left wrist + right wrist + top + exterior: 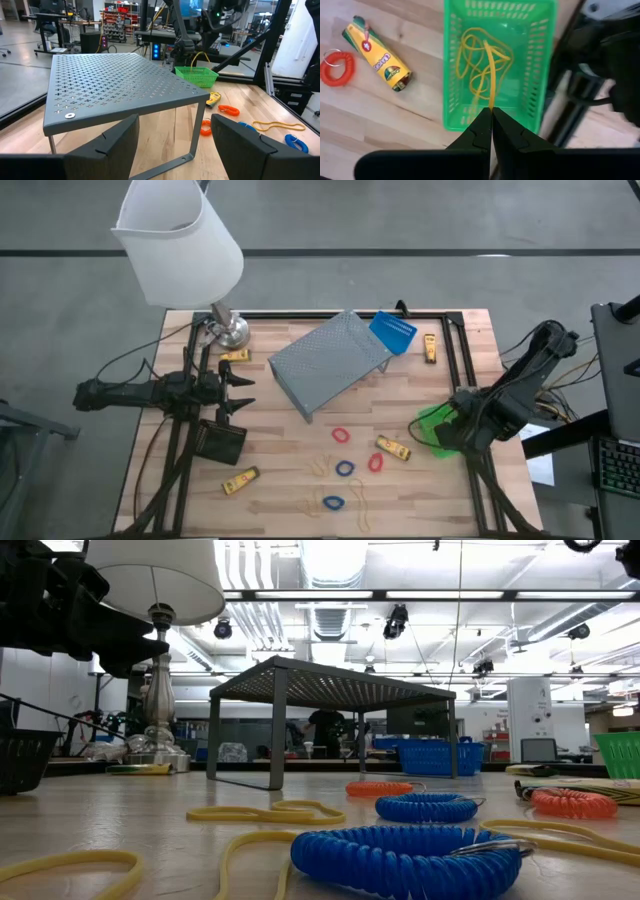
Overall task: Pick & Place Office Desk Supplies
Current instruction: Put the yellow rubber band into the green basket
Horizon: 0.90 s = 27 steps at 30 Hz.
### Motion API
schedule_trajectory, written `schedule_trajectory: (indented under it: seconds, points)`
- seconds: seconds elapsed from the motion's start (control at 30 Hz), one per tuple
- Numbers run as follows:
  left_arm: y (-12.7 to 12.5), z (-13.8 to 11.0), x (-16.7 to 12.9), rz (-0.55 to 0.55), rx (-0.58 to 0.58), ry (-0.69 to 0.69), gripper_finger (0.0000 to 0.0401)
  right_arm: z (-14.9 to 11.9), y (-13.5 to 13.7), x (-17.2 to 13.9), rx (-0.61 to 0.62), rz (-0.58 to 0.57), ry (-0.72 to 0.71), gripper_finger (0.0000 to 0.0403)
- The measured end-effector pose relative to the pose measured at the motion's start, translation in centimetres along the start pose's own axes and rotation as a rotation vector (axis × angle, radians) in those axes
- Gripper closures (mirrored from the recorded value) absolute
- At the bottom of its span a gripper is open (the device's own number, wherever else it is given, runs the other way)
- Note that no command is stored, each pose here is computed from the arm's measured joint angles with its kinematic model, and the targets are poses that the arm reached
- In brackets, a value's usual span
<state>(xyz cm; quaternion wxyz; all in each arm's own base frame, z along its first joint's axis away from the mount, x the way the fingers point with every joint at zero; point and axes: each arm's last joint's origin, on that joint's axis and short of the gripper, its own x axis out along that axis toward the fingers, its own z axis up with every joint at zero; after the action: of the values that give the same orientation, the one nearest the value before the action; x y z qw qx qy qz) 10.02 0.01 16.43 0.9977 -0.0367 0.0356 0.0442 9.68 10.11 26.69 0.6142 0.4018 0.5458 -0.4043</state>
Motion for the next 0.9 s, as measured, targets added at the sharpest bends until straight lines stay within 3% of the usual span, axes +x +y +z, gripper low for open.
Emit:
schedule_trajectory:
  seconds: [0.27,0.47,0.9]
  points:
    - [0.0,0.0,0.0,0.0,0.0,0.0,0.0148,-1.1,1.6,2.8,0.001,-0.008,-0.004,0.0394]
    - [0.0,0.0,0.0,0.0,0.0,0.0,0.0148,-1.8,2.6,4.9,0.068,-0.064,-0.036,0.0394]
    - [0.0,0.0,0.0,0.0,0.0,0.0,0.0148,-2.8,4.0,7.6,0.051,-0.189,-0.106,0.0394]
